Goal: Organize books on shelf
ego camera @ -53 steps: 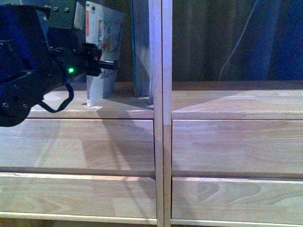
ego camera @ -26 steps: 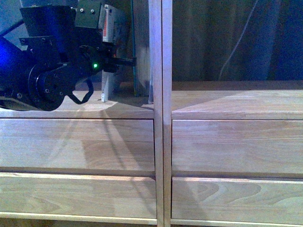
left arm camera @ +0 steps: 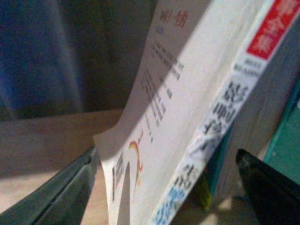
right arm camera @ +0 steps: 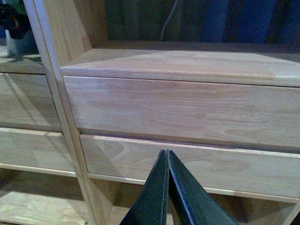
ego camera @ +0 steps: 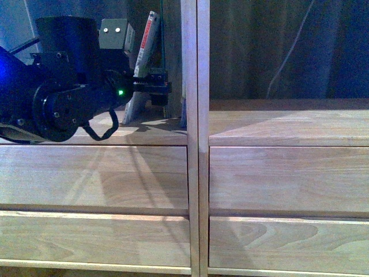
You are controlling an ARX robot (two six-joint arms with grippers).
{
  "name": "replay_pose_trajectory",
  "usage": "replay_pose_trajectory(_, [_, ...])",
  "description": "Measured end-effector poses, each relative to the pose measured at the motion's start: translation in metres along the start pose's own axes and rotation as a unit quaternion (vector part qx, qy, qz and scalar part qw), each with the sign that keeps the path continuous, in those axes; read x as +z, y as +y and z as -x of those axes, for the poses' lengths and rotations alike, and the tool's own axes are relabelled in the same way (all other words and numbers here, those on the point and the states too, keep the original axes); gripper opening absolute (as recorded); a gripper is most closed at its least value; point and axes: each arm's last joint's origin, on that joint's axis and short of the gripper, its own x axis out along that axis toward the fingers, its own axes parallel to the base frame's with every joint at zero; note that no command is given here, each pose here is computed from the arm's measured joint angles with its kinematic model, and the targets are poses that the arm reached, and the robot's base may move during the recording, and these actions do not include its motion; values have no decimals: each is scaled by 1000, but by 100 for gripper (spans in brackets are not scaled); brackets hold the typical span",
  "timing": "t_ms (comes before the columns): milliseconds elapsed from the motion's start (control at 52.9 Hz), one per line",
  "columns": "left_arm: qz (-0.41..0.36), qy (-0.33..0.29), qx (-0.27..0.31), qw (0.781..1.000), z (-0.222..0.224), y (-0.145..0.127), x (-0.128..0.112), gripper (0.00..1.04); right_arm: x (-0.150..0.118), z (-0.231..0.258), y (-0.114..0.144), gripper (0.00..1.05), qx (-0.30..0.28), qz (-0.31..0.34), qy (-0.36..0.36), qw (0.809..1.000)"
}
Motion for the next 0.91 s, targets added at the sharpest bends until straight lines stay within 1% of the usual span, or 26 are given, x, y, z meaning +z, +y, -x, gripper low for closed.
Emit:
replay_pose_trajectory(38, [8,9,-3,1000,6,0,0,98,0,0,0,3,0,0,0,1000])
replay_pose_trajectory(57, [9,10,-5,1000,8,0,1,99,0,0,0,3,0,0,0,1000])
replay_pose_trajectory(132, [26,18,-16,999,19,-1,5,97,0,0,0,3,0,0,0,1000])
replay_pose_trajectory(302, [67,28,-45,996,50,-4,18,97,0,0,0,3,0,0,0,1000])
replay_pose_trajectory(416, [77,14,-58,995,82,-5,32,97,0,0,0,3,0,0,0,1000])
replay_pose_trajectory(529, [74,4,-53,996,114,-2,43,97,0,0,0,3,0,0,0,1000])
replay_pose_trajectory(624, [68,-1,-40,997,151,3,51,97,0,0,0,3,0,0,0,1000])
replay_pose_trajectory(718, [58,-4,-31,998,188,7,55,97,0,0,0,3,0,0,0,1000])
replay_pose_trajectory(737, [56,-5,-32,998,202,9,55,97,0,0,0,3,0,0,0,1000])
replay_pose_trajectory(813, [51,0,-32,998,237,12,54,97,0,0,0,3,0,0,0,1000])
replay_pose_trajectory(907, [51,11,-42,998,283,14,45,97,0,0,0,3,0,0,0,1000])
